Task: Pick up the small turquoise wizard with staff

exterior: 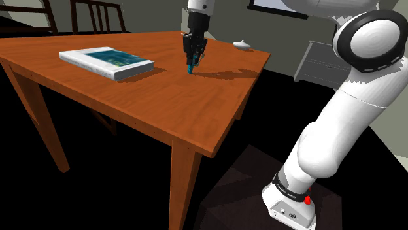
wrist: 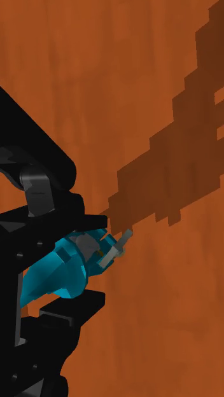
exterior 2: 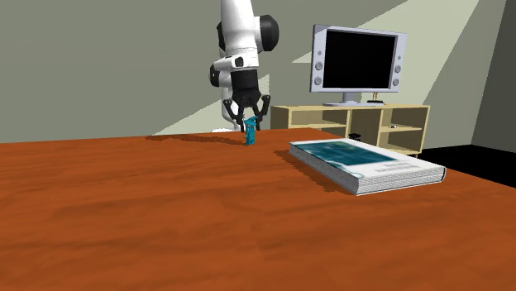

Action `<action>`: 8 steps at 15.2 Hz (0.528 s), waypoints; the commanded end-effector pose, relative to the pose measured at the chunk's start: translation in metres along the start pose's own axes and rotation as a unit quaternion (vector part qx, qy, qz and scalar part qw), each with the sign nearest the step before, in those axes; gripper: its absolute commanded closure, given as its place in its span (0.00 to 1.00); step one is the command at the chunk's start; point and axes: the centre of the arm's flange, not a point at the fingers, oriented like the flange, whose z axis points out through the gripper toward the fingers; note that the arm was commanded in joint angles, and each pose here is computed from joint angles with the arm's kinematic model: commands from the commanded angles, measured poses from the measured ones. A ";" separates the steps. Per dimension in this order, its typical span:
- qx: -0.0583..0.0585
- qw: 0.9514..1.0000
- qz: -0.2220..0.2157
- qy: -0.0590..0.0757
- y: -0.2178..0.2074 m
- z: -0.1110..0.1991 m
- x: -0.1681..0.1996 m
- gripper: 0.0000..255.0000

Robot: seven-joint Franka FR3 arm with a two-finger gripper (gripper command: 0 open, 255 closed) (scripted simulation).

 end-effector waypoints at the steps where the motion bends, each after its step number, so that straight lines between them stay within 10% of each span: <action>1: 0.000 1.000 0.001 -0.001 0.001 0.001 0.000 1.00; 8: 0.000 1.000 0.001 -0.001 -0.003 -0.031 -0.001 1.00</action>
